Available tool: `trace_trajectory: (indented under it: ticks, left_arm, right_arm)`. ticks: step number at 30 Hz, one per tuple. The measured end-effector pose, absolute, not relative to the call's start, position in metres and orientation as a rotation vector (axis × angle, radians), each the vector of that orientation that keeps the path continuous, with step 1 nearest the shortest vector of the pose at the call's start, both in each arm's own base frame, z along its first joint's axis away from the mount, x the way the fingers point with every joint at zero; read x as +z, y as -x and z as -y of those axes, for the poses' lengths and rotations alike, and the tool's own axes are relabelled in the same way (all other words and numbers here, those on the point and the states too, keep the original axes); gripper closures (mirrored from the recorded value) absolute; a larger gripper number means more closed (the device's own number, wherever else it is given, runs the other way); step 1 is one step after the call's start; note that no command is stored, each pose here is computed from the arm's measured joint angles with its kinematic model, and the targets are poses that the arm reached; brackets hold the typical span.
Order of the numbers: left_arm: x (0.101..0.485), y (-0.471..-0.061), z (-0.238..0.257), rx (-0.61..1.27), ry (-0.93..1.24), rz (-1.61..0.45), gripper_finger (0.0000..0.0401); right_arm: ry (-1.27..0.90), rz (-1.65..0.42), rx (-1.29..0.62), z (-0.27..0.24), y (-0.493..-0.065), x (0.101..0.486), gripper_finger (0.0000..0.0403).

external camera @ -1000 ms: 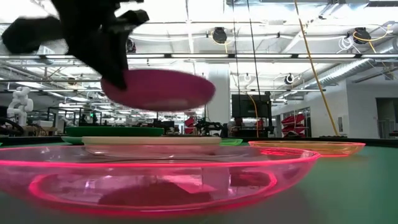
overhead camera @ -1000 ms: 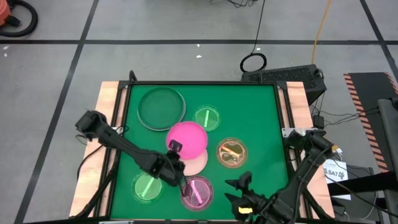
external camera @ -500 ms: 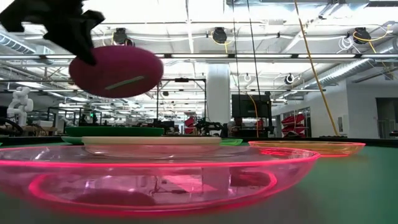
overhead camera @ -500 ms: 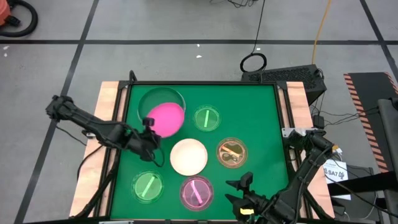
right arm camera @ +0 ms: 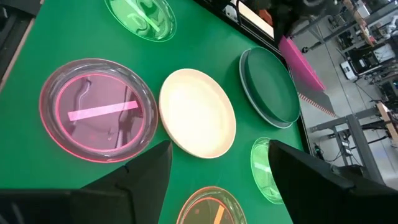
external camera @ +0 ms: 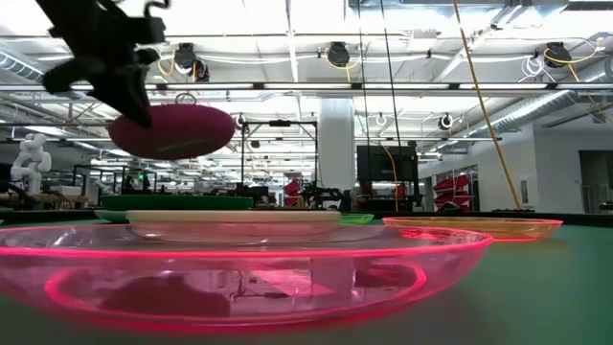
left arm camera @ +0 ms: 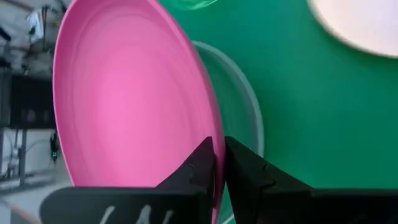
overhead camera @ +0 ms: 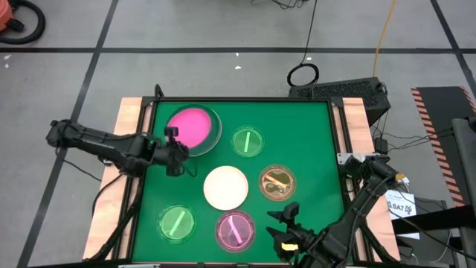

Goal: Stack plastic plates
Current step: Stack the pink plate on the dark green plate

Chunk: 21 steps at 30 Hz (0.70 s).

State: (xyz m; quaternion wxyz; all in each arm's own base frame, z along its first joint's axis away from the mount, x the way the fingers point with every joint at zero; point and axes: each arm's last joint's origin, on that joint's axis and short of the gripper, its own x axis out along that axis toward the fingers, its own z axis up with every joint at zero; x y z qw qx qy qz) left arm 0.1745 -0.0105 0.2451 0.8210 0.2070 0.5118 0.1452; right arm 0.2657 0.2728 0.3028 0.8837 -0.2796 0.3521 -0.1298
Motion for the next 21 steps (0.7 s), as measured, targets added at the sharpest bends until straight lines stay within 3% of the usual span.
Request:
trace_trajectory:
  ticks: [21]
  left_arm:
    - [0.212, -0.206, -0.057, 0.326, -0.133, -1.229, 0.0366]
  right_arm:
    - [0.592, -0.736, -0.267, -0.273, -0.266, 0.303, 0.0145]
